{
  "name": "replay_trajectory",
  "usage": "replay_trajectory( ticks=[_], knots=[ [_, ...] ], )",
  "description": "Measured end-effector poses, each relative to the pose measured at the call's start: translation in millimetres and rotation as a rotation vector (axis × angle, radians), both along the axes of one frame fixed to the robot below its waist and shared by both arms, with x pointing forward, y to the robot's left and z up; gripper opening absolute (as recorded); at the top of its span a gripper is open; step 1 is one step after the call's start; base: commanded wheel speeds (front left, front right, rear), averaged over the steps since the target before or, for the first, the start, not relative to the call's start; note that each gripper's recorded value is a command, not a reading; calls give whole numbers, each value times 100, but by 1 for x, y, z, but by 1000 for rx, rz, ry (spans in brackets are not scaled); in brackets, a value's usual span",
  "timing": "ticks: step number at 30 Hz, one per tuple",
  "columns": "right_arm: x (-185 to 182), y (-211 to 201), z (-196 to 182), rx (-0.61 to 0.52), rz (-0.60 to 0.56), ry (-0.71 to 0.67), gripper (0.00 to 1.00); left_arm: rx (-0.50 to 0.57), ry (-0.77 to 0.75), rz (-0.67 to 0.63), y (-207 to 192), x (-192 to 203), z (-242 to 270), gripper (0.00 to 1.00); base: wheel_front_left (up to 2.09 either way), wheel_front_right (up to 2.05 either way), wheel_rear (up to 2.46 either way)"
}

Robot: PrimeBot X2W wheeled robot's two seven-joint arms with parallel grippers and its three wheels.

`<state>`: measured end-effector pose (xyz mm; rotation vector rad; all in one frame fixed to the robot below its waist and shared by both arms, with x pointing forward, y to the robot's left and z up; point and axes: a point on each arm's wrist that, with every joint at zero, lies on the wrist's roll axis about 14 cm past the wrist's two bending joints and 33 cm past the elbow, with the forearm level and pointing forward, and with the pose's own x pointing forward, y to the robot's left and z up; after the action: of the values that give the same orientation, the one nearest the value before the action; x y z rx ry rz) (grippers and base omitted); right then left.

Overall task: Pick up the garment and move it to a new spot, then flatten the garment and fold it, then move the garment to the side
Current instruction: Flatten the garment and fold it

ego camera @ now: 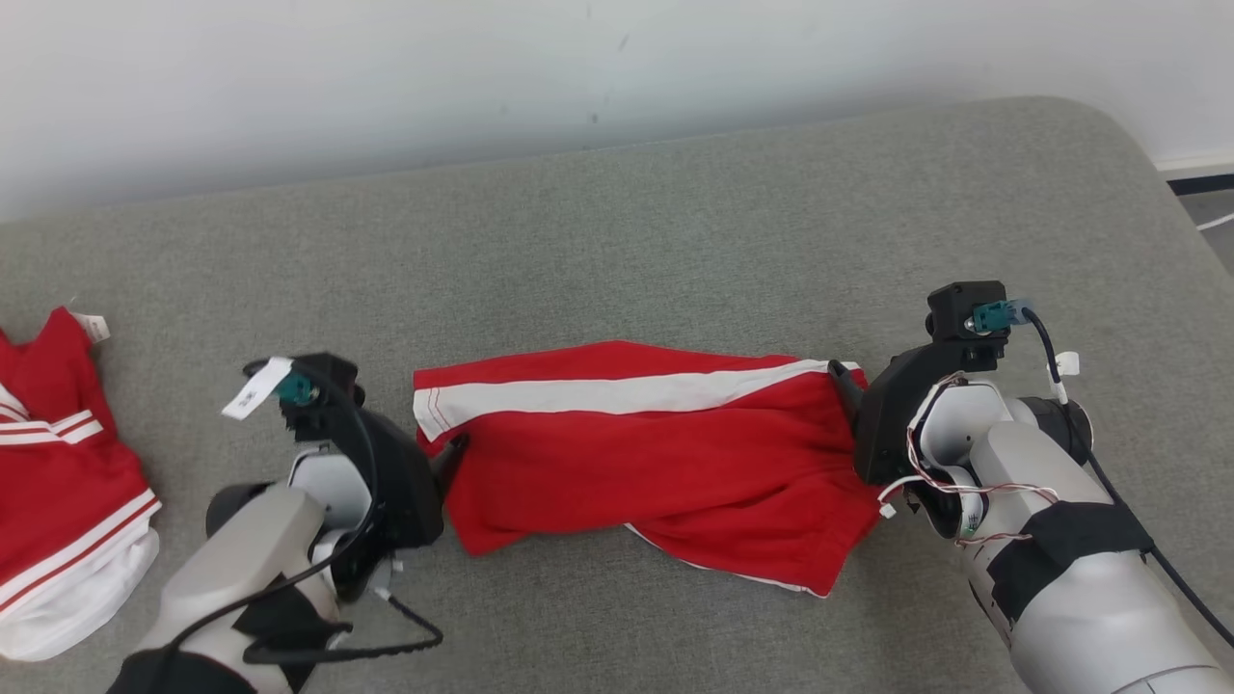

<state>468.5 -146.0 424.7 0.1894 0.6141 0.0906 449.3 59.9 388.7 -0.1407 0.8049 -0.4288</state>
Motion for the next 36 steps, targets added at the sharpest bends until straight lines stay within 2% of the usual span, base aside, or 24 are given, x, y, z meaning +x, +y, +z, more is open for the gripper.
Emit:
replay_trajectory(
  ticks=[6,11,12,13,14,16,17,19,24,29,32,36],
  knots=[
    [3,7,-10,-5,18,48,100,24,-42,8,4,17,12,100,0,0,0],
    [-2,9,-20,-1,21,92,100,32,-26,19,7,15,7,100,0,0,0],
    [-3,10,-23,-1,22,102,95,28,-25,17,5,15,7,100,0,0,0],
    [-3,10,-23,-1,22,102,69,28,-25,17,5,15,7,100,0,0,0],
    [-4,10,-24,-1,22,111,58,22,-23,14,2,14,7,100,0,0,0],
    [-4,10,-25,-2,24,115,14,-4,-18,7,-6,13,8,100,0,0,0],
    [-3,11,-25,-1,27,115,0,-12,-17,2,-9,13,8,100,0,0,0],
    [-3,13,-26,-1,39,117,0,-19,-18,-3,-12,12,8,0,0,0,0],
    [-4,14,-31,5,40,131,0,-5,-38,-5,-8,18,8,0,0,0,0],
    [8,17,-17,19,39,76,0,-12,-75,2,-7,24,18,0,0,0,0],
    [18,19,-1,49,29,18,0,-42,-126,34,-3,36,36,0,0,0,0],
    [34,24,30,71,39,-72,0,-147,-183,122,5,55,71,0,0,0,0]
  ],
)
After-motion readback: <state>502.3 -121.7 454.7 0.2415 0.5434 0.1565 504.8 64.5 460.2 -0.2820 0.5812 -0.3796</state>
